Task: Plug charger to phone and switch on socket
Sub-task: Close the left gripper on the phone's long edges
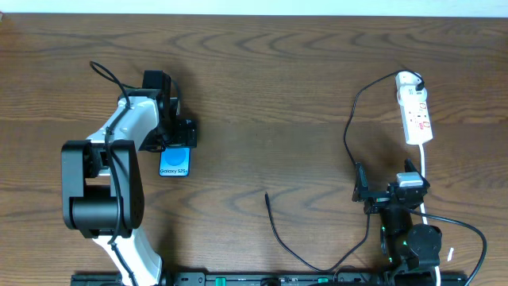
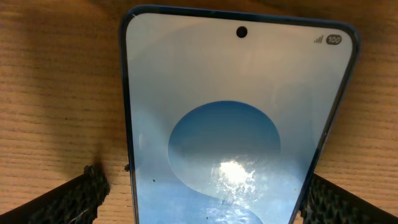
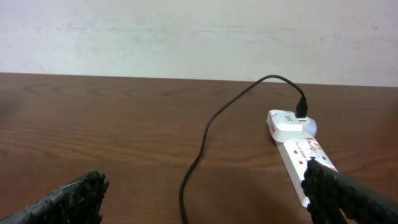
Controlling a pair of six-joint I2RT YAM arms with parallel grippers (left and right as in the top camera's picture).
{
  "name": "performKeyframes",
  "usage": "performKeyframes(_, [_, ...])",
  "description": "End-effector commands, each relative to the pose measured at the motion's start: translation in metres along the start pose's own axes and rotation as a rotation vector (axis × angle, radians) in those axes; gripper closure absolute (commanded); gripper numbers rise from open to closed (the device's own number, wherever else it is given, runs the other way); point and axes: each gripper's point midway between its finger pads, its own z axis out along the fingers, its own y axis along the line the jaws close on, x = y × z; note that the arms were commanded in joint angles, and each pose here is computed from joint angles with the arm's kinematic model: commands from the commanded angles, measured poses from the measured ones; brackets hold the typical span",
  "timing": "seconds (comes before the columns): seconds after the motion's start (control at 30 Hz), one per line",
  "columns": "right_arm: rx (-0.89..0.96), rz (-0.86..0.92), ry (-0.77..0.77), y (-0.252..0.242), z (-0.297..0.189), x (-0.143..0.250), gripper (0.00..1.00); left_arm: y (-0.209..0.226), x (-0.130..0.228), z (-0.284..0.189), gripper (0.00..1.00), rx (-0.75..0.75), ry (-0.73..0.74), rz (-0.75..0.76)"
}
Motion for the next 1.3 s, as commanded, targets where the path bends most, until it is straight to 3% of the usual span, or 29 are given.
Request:
performKeyframes(0.0, [-0.011,-0.012,-0.001,0.002,0.000,0.000,0.01,0.000,0.023,0.019,0.01,0.010,0.080,0.001])
performKeyframes(1.27, [-0.011,-0.012,-0.001,0.002,0.000,0.000,0.01,-0.018,0.027,0.021,0.00,-0.012,0.084,0.094])
